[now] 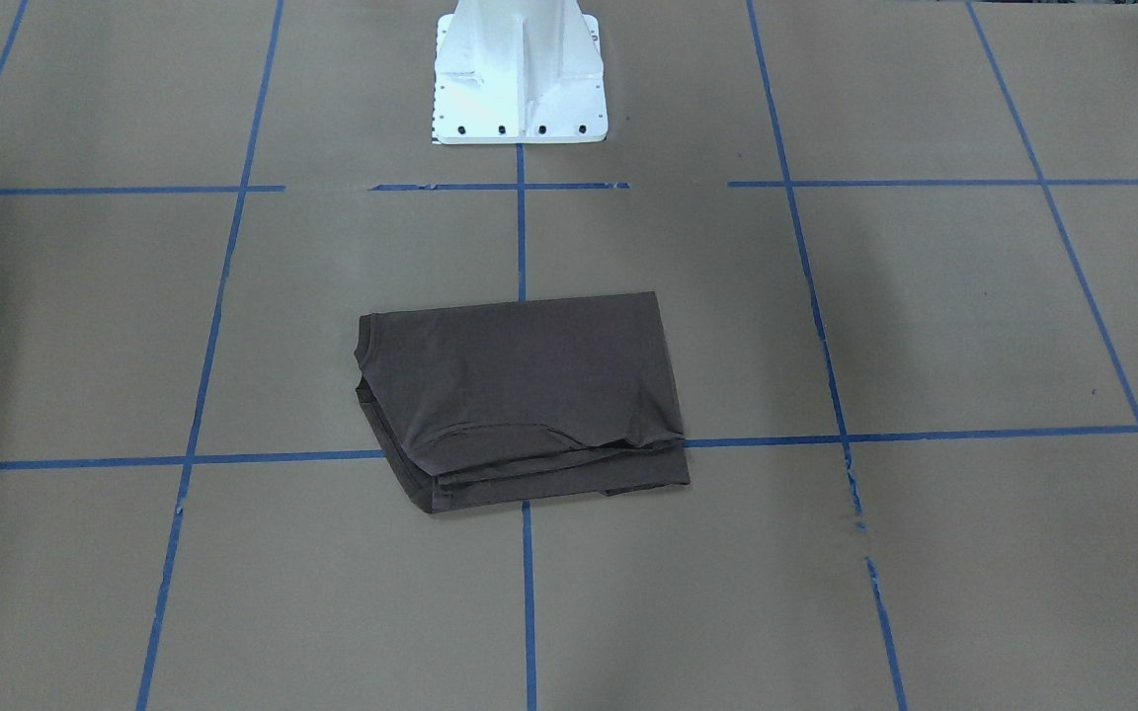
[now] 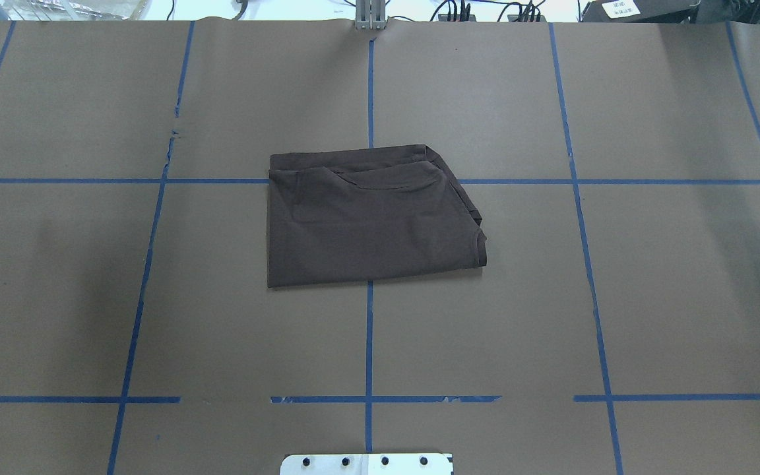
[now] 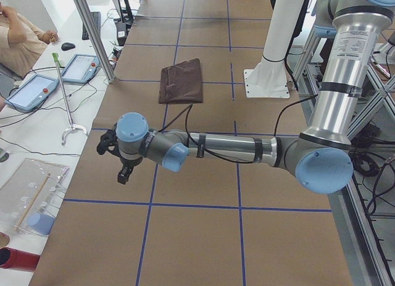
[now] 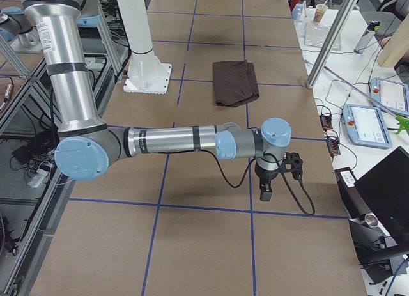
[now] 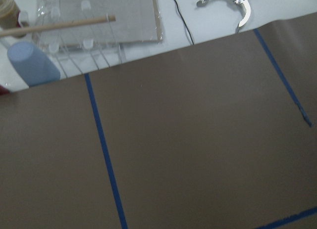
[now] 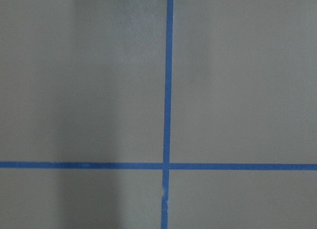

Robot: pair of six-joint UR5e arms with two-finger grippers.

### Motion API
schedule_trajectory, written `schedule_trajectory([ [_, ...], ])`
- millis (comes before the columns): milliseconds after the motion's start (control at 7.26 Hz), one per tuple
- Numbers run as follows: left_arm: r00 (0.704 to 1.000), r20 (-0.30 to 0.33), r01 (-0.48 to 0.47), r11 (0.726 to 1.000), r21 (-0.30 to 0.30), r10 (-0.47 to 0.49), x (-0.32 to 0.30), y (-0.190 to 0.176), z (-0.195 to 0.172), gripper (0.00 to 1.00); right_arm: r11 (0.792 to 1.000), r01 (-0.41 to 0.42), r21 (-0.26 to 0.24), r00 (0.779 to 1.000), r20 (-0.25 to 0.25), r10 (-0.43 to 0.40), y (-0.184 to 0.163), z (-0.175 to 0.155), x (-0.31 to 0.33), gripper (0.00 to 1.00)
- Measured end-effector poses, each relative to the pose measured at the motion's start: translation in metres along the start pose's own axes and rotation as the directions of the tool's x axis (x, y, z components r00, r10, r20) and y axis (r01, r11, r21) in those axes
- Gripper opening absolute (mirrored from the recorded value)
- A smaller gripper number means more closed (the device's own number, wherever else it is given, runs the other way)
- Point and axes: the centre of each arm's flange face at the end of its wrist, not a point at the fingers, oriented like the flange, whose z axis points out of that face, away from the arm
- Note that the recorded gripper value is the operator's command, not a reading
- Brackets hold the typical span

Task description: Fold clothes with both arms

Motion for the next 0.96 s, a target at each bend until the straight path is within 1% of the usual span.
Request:
schedule_trajectory([
  [138, 1.0, -0.022, 0.014, 0.999, -0.043, -0.015, -0.001, 0.042, 0.015, 1.0, 0.999, 0.05, -0.018, 0.999, 0.001, -0.05, 0.014, 0.008, 0.01, 1.0],
  [276, 1.0, -0.016, -0.006, 0.999, -0.048, 0.005, 0.007, 0.066, 0.018, 1.0, 0.996, 0.082, -0.03, 0.997, 0.002, -0.082, 0.025, 0.015, 0.018, 1.0],
  [413, 0.999, 0.007, -0.043, 0.998, -0.037, 0.043, 0.02, 0.075, 0.017, 1.0, 0.994, 0.098, -0.038, 0.995, -0.002, -0.098, 0.033, 0.02, 0.023, 1.0],
  [551, 0.996, 0.045, -0.071, 0.997, -0.039, 0.073, 0.03, 0.086, 0.018, 1.0, 0.994, 0.105, -0.042, 0.994, -0.008, -0.105, 0.036, 0.023, 0.026, 1.0],
  [689, 0.991, 0.097, -0.09, 0.995, -0.043, 0.094, 0.035, 0.1, 0.017, 1.0, 0.993, 0.107, -0.043, 0.994, -0.01, -0.108, 0.037, 0.024, 0.028, 1.0],
  [827, 0.986, 0.129, -0.098, 0.994, -0.045, 0.103, 0.042, 0.117, 0.007, 1.0, 0.993, 0.107, -0.044, 0.994, -0.009, -0.107, 0.039, 0.025, 0.028, 1.0],
  [965, 0.988, 0.129, -0.082, 0.995, -0.06, 0.089, 0.052, 0.137, -0.006, 1.0, 0.993, 0.106, -0.045, 0.994, -0.009, -0.106, 0.039, 0.025, 0.028, 1.0],
])
